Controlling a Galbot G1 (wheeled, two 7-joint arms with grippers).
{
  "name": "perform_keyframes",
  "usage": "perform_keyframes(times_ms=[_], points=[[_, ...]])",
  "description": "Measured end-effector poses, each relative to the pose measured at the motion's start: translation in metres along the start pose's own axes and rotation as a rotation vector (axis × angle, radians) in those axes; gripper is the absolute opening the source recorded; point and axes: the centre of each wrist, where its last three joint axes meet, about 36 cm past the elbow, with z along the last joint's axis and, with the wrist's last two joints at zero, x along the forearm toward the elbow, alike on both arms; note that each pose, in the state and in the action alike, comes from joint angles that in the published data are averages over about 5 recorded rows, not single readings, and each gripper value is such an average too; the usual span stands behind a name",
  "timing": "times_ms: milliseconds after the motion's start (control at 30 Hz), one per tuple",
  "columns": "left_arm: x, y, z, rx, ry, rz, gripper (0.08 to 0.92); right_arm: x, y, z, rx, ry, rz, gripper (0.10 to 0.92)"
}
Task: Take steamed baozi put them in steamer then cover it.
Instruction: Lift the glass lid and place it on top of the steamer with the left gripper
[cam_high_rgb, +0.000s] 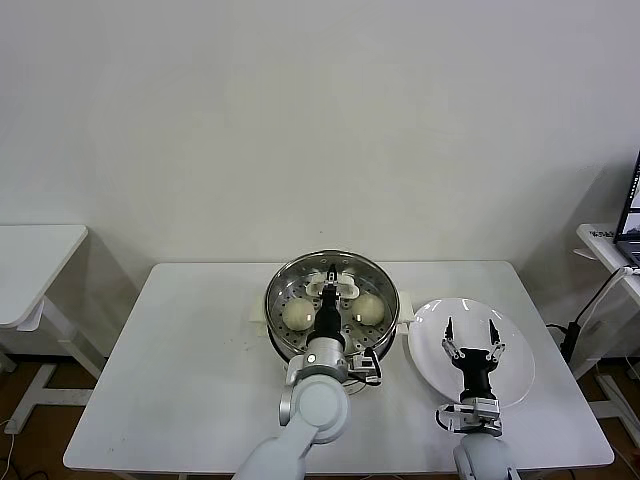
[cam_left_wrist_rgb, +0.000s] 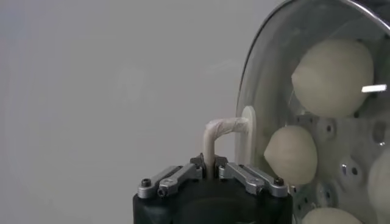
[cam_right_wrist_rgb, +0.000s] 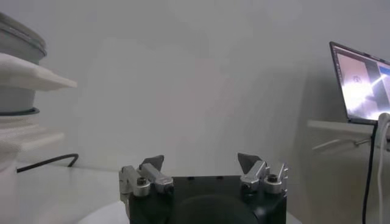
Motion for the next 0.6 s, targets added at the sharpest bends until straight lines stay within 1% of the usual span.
perform_keyframes(times_ms=[600], points=[[0.0011,-0.0025,0.0014,-0.018,-0.003,0.020,0.196,-0.0012,-0.0009,0.0003,0.001,-0.001,0.004,0.823]])
